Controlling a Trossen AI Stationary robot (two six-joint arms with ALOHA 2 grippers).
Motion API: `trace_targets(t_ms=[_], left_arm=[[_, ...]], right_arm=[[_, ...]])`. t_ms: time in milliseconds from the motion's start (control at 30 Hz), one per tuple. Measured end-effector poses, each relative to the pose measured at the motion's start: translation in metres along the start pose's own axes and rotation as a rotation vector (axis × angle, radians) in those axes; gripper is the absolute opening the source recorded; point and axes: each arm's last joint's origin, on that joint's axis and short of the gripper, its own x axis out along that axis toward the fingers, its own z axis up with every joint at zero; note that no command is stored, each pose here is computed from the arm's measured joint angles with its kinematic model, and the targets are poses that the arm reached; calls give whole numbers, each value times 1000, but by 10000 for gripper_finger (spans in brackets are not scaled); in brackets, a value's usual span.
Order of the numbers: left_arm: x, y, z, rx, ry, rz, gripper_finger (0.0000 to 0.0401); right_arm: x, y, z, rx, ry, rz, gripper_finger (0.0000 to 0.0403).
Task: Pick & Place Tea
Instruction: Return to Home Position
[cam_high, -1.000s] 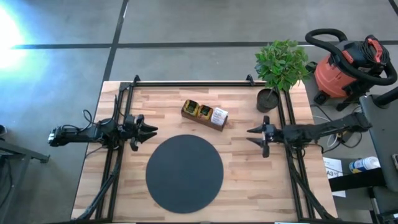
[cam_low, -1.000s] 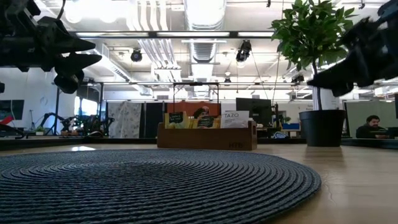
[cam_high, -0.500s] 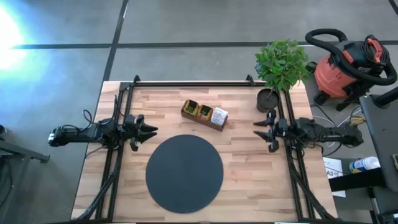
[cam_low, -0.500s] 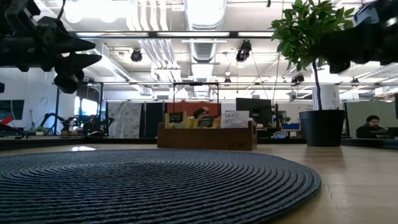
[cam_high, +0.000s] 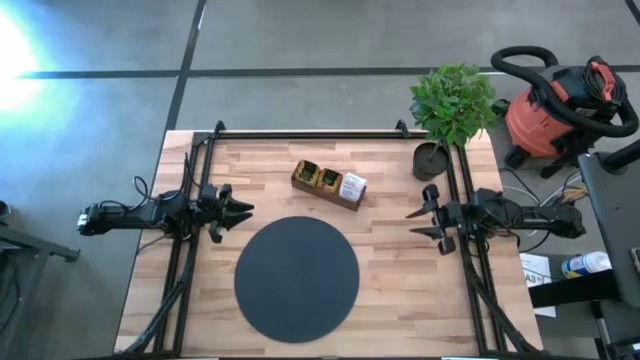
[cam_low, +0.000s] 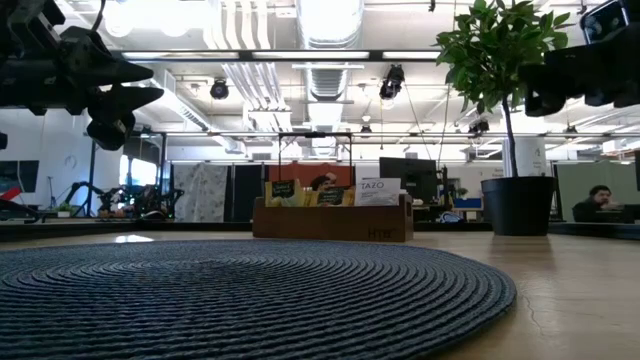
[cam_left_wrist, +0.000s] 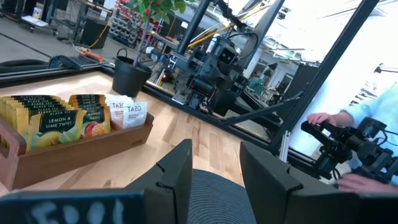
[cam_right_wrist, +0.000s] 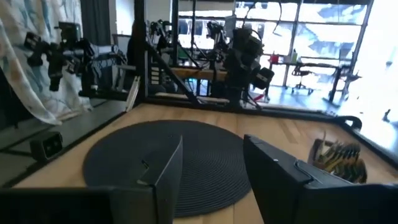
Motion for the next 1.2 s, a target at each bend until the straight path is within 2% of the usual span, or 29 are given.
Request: trace_targets(t_ms=[100, 1200], left_arm=[[0, 0, 0, 0, 0, 0, 129], [0, 0, 0, 0, 0, 1, 129]], right_arm=[[0, 0, 0, 31, 3, -1, 169], [1, 0, -1, 22, 16, -3, 169]])
